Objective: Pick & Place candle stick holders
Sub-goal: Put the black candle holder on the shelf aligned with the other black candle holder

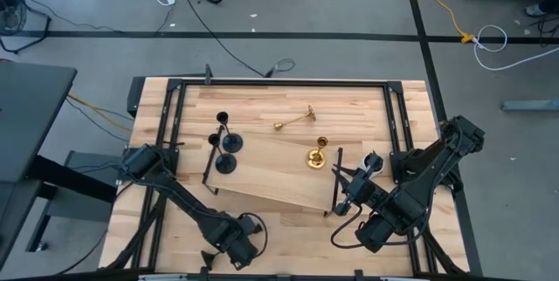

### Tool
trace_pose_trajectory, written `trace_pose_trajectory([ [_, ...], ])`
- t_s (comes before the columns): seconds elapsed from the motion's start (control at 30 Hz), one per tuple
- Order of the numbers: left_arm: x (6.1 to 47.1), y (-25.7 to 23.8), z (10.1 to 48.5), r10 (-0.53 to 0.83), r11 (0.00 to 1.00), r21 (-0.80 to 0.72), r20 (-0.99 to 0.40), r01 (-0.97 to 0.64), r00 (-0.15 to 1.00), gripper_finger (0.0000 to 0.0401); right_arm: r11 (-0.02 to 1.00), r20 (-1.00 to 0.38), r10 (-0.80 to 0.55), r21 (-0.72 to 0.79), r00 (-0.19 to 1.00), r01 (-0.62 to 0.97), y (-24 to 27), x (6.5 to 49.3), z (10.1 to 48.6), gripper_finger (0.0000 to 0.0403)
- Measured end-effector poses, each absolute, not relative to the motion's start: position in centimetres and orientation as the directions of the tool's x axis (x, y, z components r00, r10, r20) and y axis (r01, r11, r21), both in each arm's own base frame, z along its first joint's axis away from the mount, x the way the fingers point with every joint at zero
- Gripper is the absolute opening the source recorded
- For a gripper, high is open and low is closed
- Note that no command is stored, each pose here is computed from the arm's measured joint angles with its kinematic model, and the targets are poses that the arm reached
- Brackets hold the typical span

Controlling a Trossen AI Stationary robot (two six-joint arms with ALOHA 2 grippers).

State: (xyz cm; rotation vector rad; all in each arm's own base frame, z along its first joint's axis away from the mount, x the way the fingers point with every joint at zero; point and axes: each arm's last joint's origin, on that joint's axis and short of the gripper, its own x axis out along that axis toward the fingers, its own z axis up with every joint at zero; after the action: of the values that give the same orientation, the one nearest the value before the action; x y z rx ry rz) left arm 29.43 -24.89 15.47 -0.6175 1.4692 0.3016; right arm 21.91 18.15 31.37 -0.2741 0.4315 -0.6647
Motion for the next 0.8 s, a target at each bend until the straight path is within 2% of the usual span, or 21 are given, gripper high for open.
trace_pose_trajectory([
  [0.23,29.4,-24.9,15.5,-0.183,0.829,-0.208,-0.978,-0.52,0.1,0.0015,0.756,-0.297,-0.645,-0.378,0.704,0.534,18.2,21.9,31.4,0.0049],
  [0.47,29.7,-24.8,15.5,-0.199,0.842,-0.221,-0.975,-0.492,0.096,0.0029,0.756,-0.297,-0.645,-0.378,0.704,0.534,18.1,21.9,31.4,0.0049],
  [0.57,30.1,-25.0,16.2,-0.23,0.848,-0.25,-0.968,-0.467,0.1,0.0016,0.756,-0.297,-0.645,-0.378,0.704,0.534,18.1,21.9,31.4,0.0049],
  [0.63,30.5,-25.3,17.1,-0.235,0.861,-0.269,-0.963,-0.432,0.131,0.0013,0.756,-0.297,-0.645,-0.378,0.704,0.534,18.1,21.9,31.4,0.0049],
  [0.8,31.3,-26.2,20.9,-0.142,0.907,-0.223,-0.961,-0.356,0.239,0.0015,0.756,-0.297,-0.645,-0.378,0.704,0.534,18.2,21.9,31.4,0.0049],
])
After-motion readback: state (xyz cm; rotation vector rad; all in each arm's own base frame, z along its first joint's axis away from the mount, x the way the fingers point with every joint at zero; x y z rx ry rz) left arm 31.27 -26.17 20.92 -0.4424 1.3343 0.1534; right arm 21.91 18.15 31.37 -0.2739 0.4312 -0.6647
